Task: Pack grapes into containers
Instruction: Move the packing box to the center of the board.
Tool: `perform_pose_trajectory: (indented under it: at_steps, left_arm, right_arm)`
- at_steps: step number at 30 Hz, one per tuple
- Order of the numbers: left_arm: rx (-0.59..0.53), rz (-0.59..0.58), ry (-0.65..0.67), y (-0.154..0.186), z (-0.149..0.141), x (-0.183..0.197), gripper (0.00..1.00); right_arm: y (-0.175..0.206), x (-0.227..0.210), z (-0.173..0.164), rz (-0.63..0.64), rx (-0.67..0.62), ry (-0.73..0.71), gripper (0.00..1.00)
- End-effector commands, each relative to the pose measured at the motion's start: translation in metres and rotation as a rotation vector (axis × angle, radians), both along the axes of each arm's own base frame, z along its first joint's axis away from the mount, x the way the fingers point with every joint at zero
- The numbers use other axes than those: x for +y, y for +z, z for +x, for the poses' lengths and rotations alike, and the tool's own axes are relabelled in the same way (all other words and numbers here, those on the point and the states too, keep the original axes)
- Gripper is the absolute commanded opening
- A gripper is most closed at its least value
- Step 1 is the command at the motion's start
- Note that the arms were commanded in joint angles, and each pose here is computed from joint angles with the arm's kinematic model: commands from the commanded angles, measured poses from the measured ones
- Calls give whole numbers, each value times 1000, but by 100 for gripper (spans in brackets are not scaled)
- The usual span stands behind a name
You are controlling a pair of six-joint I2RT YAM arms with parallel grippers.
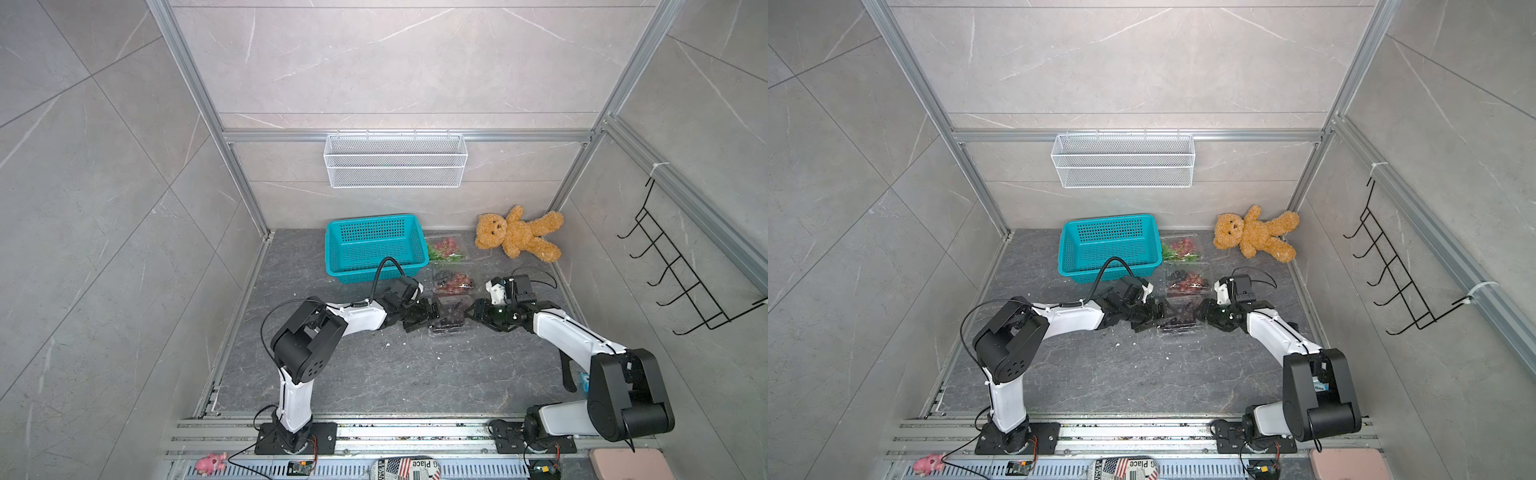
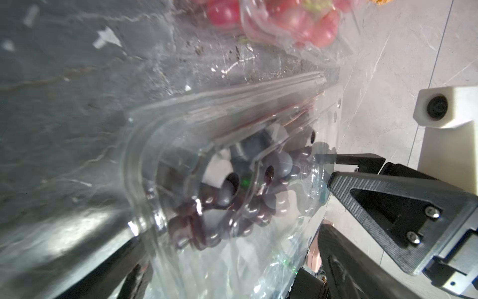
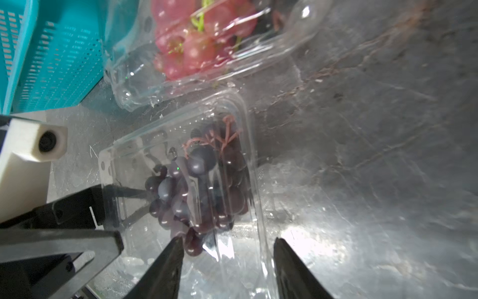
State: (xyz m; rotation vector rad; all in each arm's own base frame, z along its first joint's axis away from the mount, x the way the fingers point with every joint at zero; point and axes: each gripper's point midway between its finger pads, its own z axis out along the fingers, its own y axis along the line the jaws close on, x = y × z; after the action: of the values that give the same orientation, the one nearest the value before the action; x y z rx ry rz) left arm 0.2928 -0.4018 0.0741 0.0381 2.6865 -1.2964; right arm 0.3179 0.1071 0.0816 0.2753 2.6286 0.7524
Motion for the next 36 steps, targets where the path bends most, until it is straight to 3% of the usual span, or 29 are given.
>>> perform_pose_trajectory:
  at_steps: [1,22,36]
  left_arm:
    - [-17,-56,-17,15,5,-17,99]
    - [-21,-95,-29,20,17,-47,99]
    - [-24,-64,-31,15,18,-40,99]
  right_arm:
    - [-2,-9,-9,-23,17,-3,58]
    - [-7,-41,11,-162,38,-81,58]
    - [-10,-45,18,-162,41,-90,62]
